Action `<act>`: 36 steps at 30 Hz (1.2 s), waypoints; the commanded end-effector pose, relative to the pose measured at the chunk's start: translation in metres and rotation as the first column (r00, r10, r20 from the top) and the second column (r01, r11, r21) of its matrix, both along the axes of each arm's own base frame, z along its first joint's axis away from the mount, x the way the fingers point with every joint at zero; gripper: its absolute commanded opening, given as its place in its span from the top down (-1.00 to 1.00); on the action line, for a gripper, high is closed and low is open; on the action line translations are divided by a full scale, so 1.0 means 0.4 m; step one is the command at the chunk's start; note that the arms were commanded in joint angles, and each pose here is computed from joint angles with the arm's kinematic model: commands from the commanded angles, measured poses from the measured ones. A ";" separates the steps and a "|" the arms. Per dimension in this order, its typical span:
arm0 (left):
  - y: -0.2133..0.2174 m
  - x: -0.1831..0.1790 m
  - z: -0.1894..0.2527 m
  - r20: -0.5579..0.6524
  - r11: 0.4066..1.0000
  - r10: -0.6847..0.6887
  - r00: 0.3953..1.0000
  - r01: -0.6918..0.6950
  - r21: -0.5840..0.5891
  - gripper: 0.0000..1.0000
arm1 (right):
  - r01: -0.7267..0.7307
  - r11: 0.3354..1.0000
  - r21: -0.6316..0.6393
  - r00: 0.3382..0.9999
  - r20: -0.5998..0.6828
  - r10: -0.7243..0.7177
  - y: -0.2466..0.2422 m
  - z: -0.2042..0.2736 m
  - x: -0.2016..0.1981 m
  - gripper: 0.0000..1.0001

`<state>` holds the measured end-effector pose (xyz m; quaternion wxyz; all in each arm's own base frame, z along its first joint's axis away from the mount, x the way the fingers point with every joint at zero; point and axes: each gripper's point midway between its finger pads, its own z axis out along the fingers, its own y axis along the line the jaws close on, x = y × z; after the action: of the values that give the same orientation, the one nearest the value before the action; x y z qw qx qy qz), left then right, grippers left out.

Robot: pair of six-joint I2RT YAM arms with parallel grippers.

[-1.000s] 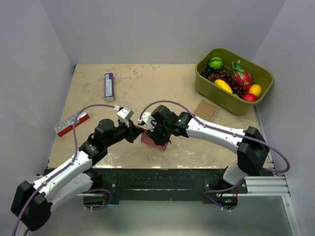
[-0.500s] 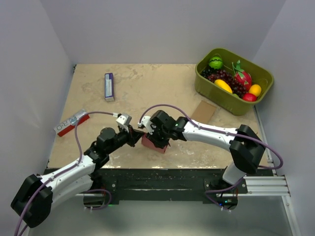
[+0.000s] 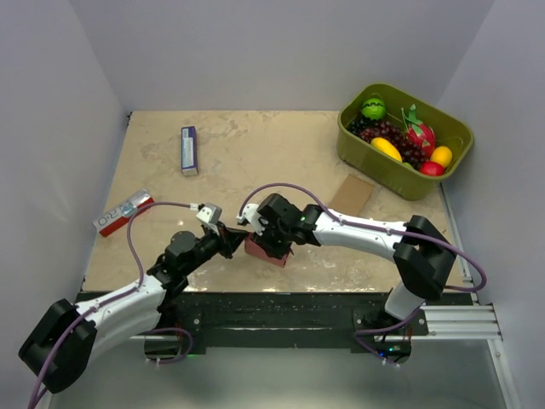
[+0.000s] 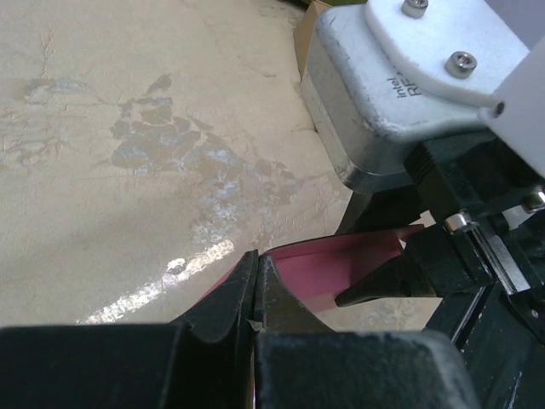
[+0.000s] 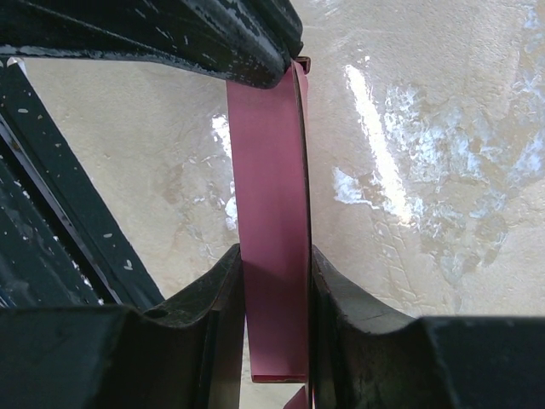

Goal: Fold the paper box

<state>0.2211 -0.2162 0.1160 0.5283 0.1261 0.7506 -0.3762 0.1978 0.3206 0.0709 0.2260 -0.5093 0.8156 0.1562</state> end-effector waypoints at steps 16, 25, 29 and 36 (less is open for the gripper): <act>-0.007 -0.020 -0.018 0.000 0.998 -0.002 1.000 0.002 -0.070 1.00 | 0.095 0.995 -0.015 0.993 0.077 -0.093 -0.011 -0.008 0.061 0.70; -0.001 -0.027 -0.048 -0.022 0.998 0.008 1.000 -0.010 -0.062 1.00 | 0.093 0.996 -0.013 0.993 0.077 -0.091 -0.008 -0.009 0.062 0.70; -0.002 -0.030 -0.045 -0.026 0.996 0.010 1.000 -0.012 -0.083 1.00 | 0.092 0.996 -0.015 0.993 0.075 -0.090 -0.008 -0.012 0.061 0.70; 0.003 -0.040 -0.065 -0.052 0.996 0.022 0.998 -0.027 -0.089 1.00 | 0.090 0.996 -0.015 0.993 0.074 -0.088 -0.006 -0.014 0.062 0.71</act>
<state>0.2259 -0.2177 0.1142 0.5423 0.0824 0.7381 -0.3929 0.2008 0.3209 0.0699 0.2321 -0.5052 0.8179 0.1483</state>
